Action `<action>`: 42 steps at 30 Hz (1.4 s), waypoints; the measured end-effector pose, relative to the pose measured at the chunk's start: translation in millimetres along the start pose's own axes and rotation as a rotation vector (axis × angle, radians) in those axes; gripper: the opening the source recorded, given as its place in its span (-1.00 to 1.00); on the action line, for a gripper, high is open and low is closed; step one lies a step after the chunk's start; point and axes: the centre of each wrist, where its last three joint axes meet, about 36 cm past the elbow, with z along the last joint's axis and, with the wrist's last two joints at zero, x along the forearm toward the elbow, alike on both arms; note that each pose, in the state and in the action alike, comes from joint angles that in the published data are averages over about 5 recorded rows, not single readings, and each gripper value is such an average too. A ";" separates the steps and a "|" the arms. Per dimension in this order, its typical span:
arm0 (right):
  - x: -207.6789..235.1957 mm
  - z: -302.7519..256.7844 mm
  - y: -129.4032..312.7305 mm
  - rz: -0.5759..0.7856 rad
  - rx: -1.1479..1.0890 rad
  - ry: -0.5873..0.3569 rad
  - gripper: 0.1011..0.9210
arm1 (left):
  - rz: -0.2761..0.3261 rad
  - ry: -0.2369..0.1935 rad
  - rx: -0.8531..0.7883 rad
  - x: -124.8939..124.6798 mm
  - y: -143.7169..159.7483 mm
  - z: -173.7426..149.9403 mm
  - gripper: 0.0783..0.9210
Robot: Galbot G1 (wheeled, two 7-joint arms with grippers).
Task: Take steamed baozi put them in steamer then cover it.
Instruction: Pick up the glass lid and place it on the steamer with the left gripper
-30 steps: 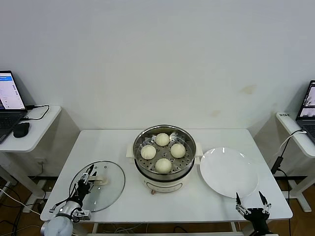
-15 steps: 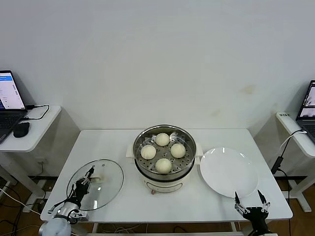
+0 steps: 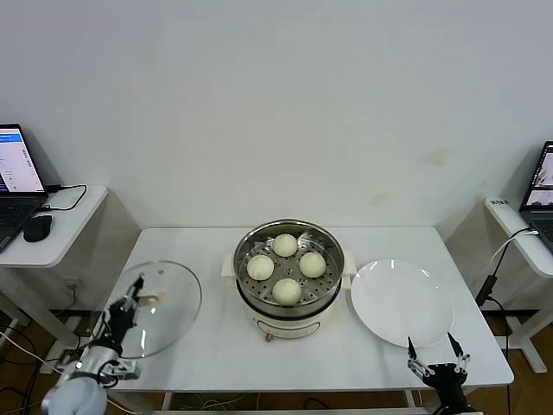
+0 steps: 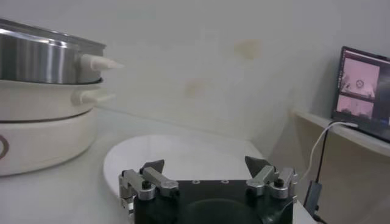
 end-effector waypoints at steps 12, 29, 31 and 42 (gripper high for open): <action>-1.3 -0.4 9.6 -0.015 0.011 -0.011 0.76 | -0.067 0.025 0.023 -17.5 97.8 -42.9 -0.83; -5.7 4.6 25.9 -0.025 0.042 -0.029 0.76 | -0.013 -0.071 0.123 -51.1 121.4 -179.4 -0.83; -6.4 5.8 28.2 -0.028 0.047 -0.030 0.76 | -0.007 -0.077 0.121 -56.0 122.4 -195.2 -0.83; -10.0 11.3 29.6 -0.032 0.070 -0.029 0.76 | 0.008 -0.089 0.102 -80.4 129.6 -273.1 -0.83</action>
